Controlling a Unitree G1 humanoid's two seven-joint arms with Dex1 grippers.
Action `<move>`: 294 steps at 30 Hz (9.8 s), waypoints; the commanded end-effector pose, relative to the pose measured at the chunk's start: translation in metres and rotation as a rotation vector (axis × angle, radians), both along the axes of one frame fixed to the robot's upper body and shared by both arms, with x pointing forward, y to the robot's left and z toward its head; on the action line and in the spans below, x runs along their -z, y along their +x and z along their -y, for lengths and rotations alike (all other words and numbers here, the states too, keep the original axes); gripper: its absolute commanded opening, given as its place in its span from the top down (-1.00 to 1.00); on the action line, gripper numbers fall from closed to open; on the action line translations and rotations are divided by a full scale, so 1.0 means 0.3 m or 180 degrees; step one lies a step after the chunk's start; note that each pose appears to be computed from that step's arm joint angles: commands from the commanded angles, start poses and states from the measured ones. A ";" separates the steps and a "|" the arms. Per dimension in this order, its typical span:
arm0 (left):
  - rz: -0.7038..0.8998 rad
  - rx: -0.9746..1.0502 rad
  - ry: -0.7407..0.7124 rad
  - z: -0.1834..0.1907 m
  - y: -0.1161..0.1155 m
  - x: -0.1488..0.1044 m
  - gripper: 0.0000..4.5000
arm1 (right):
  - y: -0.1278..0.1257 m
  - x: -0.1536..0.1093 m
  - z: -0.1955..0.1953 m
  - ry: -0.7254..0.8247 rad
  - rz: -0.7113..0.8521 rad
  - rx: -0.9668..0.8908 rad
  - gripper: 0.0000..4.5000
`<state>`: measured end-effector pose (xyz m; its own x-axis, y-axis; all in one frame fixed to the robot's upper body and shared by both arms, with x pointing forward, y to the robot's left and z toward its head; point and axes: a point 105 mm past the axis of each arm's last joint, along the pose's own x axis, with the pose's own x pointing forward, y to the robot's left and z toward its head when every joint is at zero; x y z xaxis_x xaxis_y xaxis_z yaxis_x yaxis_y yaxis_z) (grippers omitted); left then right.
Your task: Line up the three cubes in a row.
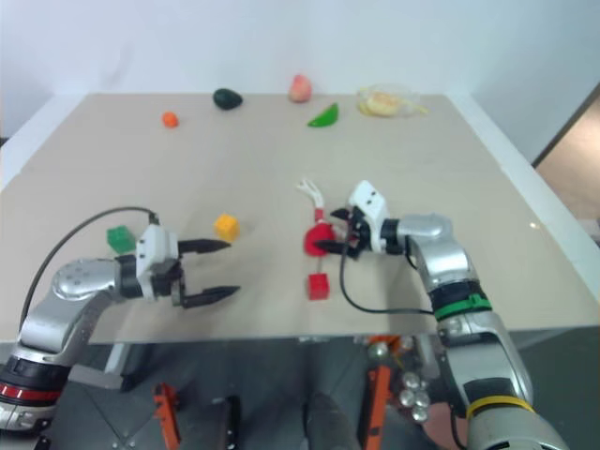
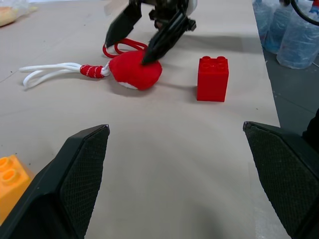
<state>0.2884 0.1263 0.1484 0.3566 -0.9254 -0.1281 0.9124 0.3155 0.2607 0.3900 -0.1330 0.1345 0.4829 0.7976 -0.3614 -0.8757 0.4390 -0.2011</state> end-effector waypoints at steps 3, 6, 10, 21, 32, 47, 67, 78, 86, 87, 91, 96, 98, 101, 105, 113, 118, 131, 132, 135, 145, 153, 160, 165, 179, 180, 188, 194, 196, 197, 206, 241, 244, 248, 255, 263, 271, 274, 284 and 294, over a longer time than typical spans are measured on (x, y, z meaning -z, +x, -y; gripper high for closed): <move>0.0183 0.0009 -0.0033 0.008 -0.013 -0.035 -0.97 | -0.002 0.044 -0.007 -0.0218 -0.0129 -0.0096 -1.00; 0.0190 -0.0005 -0.0045 0.011 -0.007 -0.035 -0.97 | 0.029 0.061 -0.003 -0.0271 -0.0124 0.0092 -1.00; 0.0196 -0.0009 -0.0073 0.023 -0.003 -0.034 -1.00 | 0.082 0.058 0.008 -0.0274 0.0011 0.0405 -0.35; 0.0183 0.0028 -0.0123 0.055 0.011 -0.023 -1.00 | 0.088 0.045 0.078 -0.0184 0.0093 0.0609 0.46; 0.0175 0.0185 -0.0151 0.105 0.011 -0.015 -1.00 | 0.119 -0.092 0.533 -0.0341 0.0851 0.2486 0.46; 0.0146 0.0225 -0.0265 0.132 0.012 -0.026 -1.00 | 0.059 -0.069 0.781 0.0067 0.0879 0.3946 -0.83; 0.0039 0.0123 -0.0338 0.114 -0.006 -0.012 -1.00 | -0.053 -0.342 0.336 0.0937 0.1022 0.1220 -0.98; 0.0007 0.0101 -0.0295 0.069 -0.015 -0.013 -1.00 | -0.165 -0.242 0.295 0.0324 0.0442 0.0557 -0.98; -0.0026 0.0090 -0.0302 0.059 -0.031 -0.009 -1.00 | -0.256 -0.217 0.315 -0.0027 0.0113 0.0163 -0.98; -0.0039 0.0093 -0.0303 0.053 -0.035 -0.009 -1.00 | -0.269 -0.210 0.312 -0.0063 0.0066 0.0097 -0.98; -0.0085 0.0125 -0.0282 0.032 -0.048 -0.009 -1.00 | -0.310 -0.133 0.278 -0.0291 -0.0118 -0.0173 -0.98; -0.0108 0.0216 -0.0185 0.007 -0.061 -0.006 -1.00 | -0.285 -0.077 0.198 -0.0304 -0.0138 -0.0344 -0.98; -0.0116 0.0257 -0.0205 -0.006 -0.063 -0.009 -1.00 | -0.267 -0.062 0.170 -0.0271 -0.0146 -0.0409 -0.98; -0.0121 0.0314 -0.0210 -0.025 -0.065 -0.009 -1.00 | -0.241 -0.034 0.146 -0.0374 -0.0121 -0.0536 -0.98; -0.0113 0.0380 -0.0249 -0.029 -0.065 -0.012 -1.00 | -0.221 -0.012 0.124 -0.0413 -0.0172 -0.0705 -0.98; -0.0155 0.0467 -0.0305 -0.024 -0.073 -0.014 -1.00 | -0.223 0.022 0.095 -0.0471 -0.0260 -0.0928 -0.98; -0.0224 0.0463 -0.0325 -0.022 -0.075 -0.007 -1.00 | -0.219 0.036 0.055 -0.0403 -0.0268 -0.1009 -0.98; -0.0144 0.0387 -0.0333 -0.020 -0.065 -0.009 -1.00 | -0.223 0.057 0.002 -0.0342 -0.0306 -0.1186 -0.74; -0.0136 0.0376 -0.0328 -0.021 -0.063 -0.009 -1.00 | -0.224 0.058 0.001 -0.0337 -0.0312 -0.1196 -0.63; -0.0126 0.0340 -0.0310 -0.024 -0.060 -0.007 -1.00 | -0.224 0.059 -0.005 -0.0322 -0.0313 -0.1221 -0.17; -0.0112 0.0281 -0.0308 -0.038 -0.059 -0.008 -1.00 | -0.190 0.063 0.014 -0.0400 -0.0260 -0.1159 0.48; -0.0143 0.0218 -0.0332 -0.052 -0.067 -0.009 -1.00 | -0.094 -0.004 0.023 -0.0541 -0.0045 -0.1117 0.48; -0.0148 0.0146 -0.0341 -0.066 -0.079 -0.011 -1.00 | -0.096 0.024 0.023 -0.0754 -0.0147 -0.1373 0.48; -0.0150 0.0125 -0.0333 -0.069 -0.085 -0.014 -1.00 | -0.112 0.057 0.032 -0.0877 -0.0251 -0.1503 0.48; -0.0188 0.0136 -0.0349 -0.055 -0.085 -0.012 -1.00 | -0.132 0.075 0.065 -0.0922 -0.0342 -0.1501 0.48; -0.0188 0.0136 -0.0350 -0.055 -0.085 -0.012 -1.00 | -0.133 0.076 0.067 -0.0926 -0.0348 -0.1498 0.48; -0.0202 0.0127 -0.0364 -0.054 -0.084 -0.009 -1.00 | -0.138 0.063 0.095 -0.0927 -0.0374 -0.1418 0.48; -0.0203 0.0124 -0.0377 -0.052 -0.077 -0.008 -1.00 | -0.139 0.051 0.090 -0.0863 -0.0366 -0.1379 0.48; -0.0200 0.0123 -0.0383 -0.052 -0.074 -0.008 -1.00 | -0.139 0.052 0.087 -0.0851 -0.0365 -0.1367 0.48; -0.0199 0.0123 -0.0385 -0.051 -0.073 -0.009 -1.00 | -0.140 0.052 0.086 -0.0849 -0.0366 -0.1364 0.48; -0.0184 0.0108 -0.0391 -0.053 -0.070 -0.009 -1.00 | -0.127 0.072 0.073 -0.0866 -0.0304 -0.1283 -0.11; -0.0274 -0.2693 -0.1262 -0.316 0.029 0.029 -1.00 | -0.144 -0.438 -0.054 0.0824 0.0759 -0.1065 -1.00; -0.0311 -0.3515 -0.1300 -0.428 0.036 0.055 -1.00 | -0.199 -0.388 -0.115 0.0877 0.0630 -0.1216 -1.00; -0.0407 -0.4004 -0.1361 -0.483 0.041 0.074 -1.00 | -0.233 -0.333 -0.145 0.0867 0.0514 -0.1252 -1.00; -0.0542 -0.4008 -0.1186 -0.428 0.075 0.098 -1.00 | -0.275 -0.311 -0.174 0.0958 0.0450 -0.1265 -1.00; -0.0492 -0.4362 -0.0961 -0.502 0.140 0.109 -1.00 | -0.305 -0.283 -0.175 0.1016 0.0384 -0.1138 -1.00; -0.0481 -0.4473 -0.0966 -0.513 0.150 0.111 -1.00 | -0.303 -0.289 -0.158 0.1081 0.0375 -0.0991 -1.00; -0.0497 -0.4439 -0.0944 -0.504 0.156 0.118 -1.00 | -0.296 -0.293 -0.157 0.1086 0.0398 -0.0955 -1.00; -0.0450 -0.4447 -0.0841 -0.520 0.233 0.110 -0.16 | -0.286 -0.285 -0.161 0.1048 0.0426 -0.0915 -1.00; -0.0372 -0.4211 -0.0896 -0.486 0.258 0.085 0.41 | -0.282 -0.284 -0.141 0.1029 0.0439 -0.0813 -1.00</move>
